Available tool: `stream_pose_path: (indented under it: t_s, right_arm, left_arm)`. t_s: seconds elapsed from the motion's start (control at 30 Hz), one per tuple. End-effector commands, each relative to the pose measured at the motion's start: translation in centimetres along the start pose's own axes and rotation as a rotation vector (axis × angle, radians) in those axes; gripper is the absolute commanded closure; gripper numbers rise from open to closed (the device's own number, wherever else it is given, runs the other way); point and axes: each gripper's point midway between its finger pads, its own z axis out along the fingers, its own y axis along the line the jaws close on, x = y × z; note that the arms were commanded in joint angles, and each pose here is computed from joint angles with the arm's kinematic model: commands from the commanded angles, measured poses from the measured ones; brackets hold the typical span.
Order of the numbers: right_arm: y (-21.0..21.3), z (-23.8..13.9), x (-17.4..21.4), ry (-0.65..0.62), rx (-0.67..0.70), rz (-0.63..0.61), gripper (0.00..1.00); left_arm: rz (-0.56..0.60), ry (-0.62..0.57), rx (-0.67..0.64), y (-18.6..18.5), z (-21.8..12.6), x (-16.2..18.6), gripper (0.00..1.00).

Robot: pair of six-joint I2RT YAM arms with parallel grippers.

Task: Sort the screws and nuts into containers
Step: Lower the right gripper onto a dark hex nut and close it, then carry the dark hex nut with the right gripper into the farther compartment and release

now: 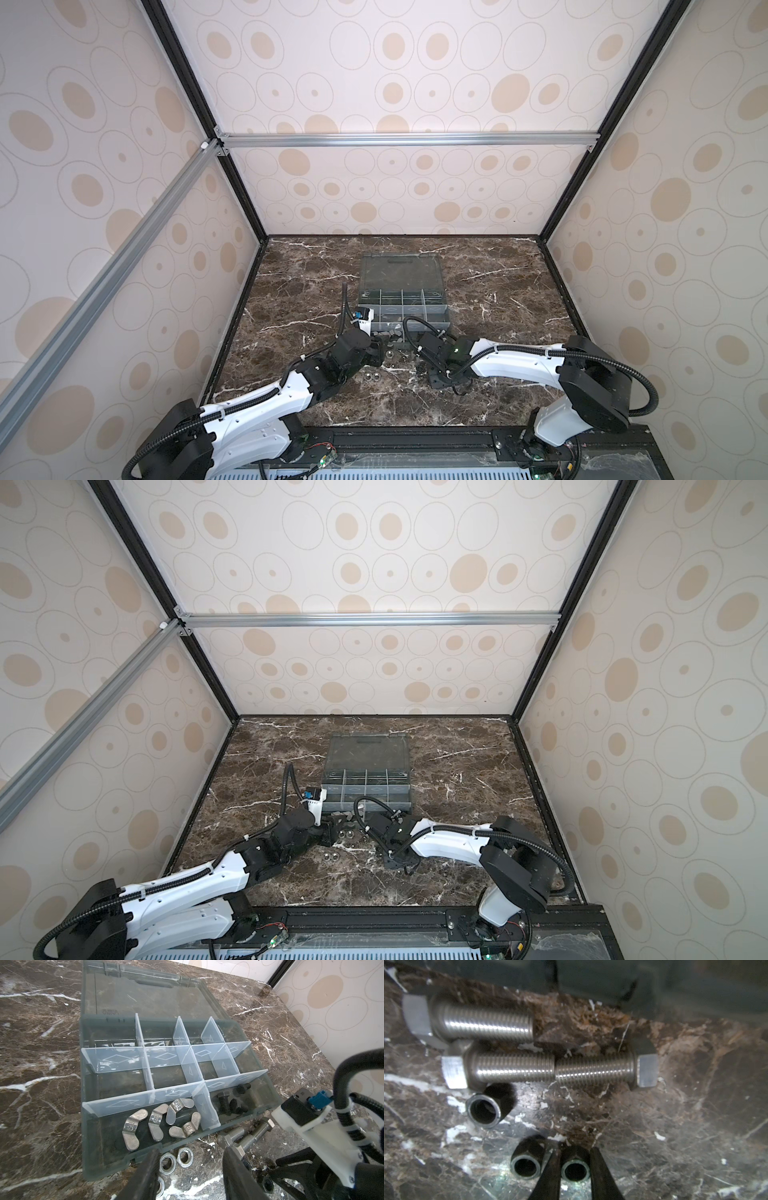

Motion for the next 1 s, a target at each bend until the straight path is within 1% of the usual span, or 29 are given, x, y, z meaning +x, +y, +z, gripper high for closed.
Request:
stream_pose_path:
  t_s: [0.0,0.3,0.43,0.6,0.7,0.83,0.97]
  right_arm:
    - [-0.1,1.5,0.9,0.034,0.022,-0.001,0.74]
    - [0.0,1.6,1.0,0.036,0.018,-0.002,0.76]
    - [0.5,0.3,-0.4,-0.010,0.003,-0.028,0.77]
    - [0.7,-3.8,-4.7,-0.113,0.004,-0.095,0.77]
    - [0.2,-6.7,-8.0,-0.207,-0.001,-0.115,0.77]
    - [-1.0,-9.7,-13.2,-0.329,-0.019,-0.088,0.77]
    - [-2.1,-10.7,-17.5,-0.410,-0.012,-0.041,0.77]
  left_arm:
    - [-0.030,-0.029,-0.002,0.1,-0.2,-0.9,0.50]
    - [-0.031,-0.029,-0.002,0.0,-0.2,-0.9,0.50]
    - [-0.017,-0.033,-0.002,-0.2,-0.4,-1.5,0.50]
    - [0.001,-0.051,-0.025,0.1,-1.0,-2.2,0.50]
    - [-0.008,-0.062,-0.027,0.3,-1.3,-2.4,0.50]
    - [-0.022,-0.070,-0.020,0.4,-1.4,-2.2,0.50]
    - [-0.015,-0.069,-0.016,0.4,-1.6,-2.3,0.50]
